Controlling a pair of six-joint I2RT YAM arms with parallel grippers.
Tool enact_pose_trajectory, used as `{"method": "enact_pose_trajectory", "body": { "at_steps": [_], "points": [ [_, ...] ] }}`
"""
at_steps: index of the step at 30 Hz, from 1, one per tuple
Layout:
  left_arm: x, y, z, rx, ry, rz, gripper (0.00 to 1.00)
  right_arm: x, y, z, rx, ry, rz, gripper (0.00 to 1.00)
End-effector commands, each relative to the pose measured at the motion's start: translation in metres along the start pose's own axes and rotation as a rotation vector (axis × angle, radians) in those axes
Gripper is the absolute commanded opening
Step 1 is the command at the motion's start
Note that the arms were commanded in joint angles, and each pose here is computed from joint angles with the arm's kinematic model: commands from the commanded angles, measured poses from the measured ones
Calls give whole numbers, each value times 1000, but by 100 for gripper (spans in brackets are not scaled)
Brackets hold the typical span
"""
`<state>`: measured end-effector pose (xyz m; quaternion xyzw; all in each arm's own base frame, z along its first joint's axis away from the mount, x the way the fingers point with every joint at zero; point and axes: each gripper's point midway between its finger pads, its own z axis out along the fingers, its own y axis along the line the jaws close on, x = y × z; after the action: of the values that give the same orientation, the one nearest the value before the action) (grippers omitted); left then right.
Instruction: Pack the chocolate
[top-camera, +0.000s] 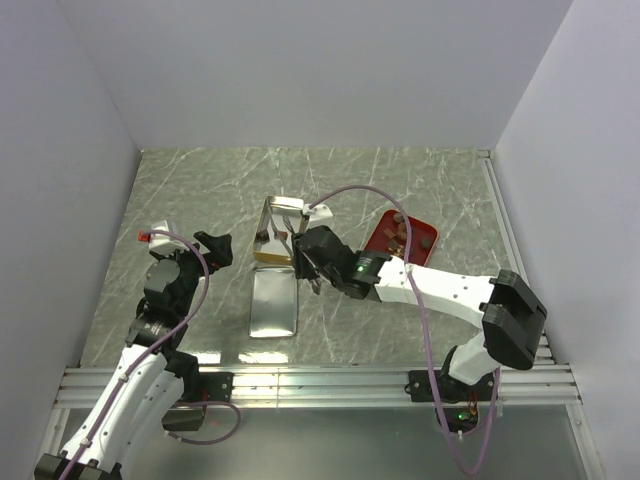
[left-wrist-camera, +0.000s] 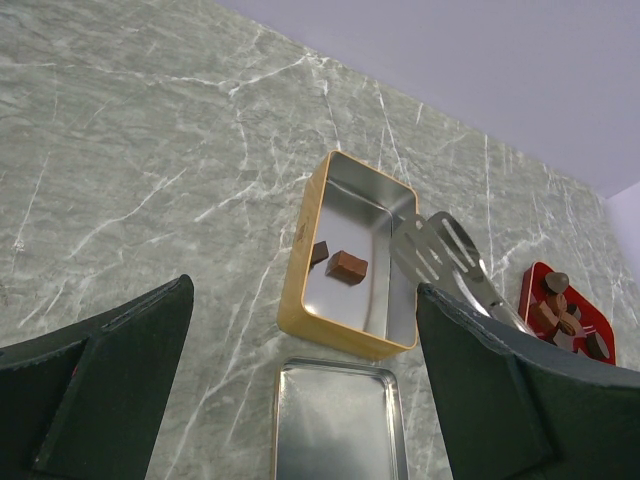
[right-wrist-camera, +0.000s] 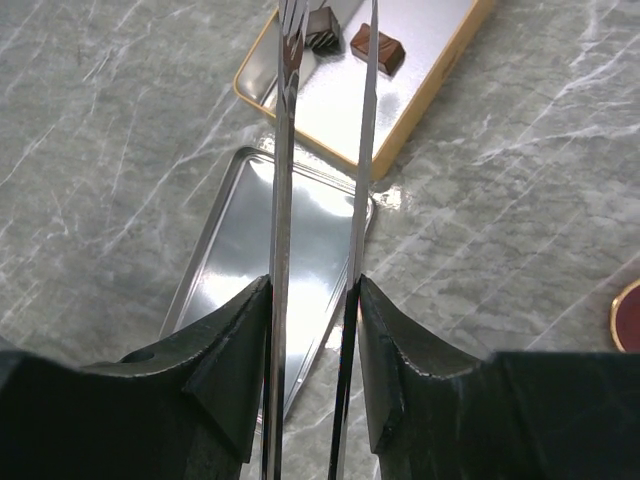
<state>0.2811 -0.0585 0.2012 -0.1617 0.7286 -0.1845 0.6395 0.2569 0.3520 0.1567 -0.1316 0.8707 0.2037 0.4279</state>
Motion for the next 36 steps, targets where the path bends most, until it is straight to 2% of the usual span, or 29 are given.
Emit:
{"method": "enact_pose_trajectory", "body": {
  "at_steps": [1, 10, 18, 25, 36],
  "points": [
    [-10, -9, 0, 28, -25, -13, 99, -31, 2, -21, -5, -97, 31, 45],
    [-9, -8, 0, 25, -24, -11, 100, -25, -37, -56, 103, -110, 60, 44],
    [-10, -8, 0, 28, -25, -11, 100, 19, -101, -95, 326, -11, 93, 44],
    [-9, -8, 0, 30, -24, -11, 99, 38, -141, -133, 422, -22, 202, 44],
    [-10, -9, -1, 32, -26, -15, 99, 57, -188, -141, 524, -18, 273, 45]
  ]
}}
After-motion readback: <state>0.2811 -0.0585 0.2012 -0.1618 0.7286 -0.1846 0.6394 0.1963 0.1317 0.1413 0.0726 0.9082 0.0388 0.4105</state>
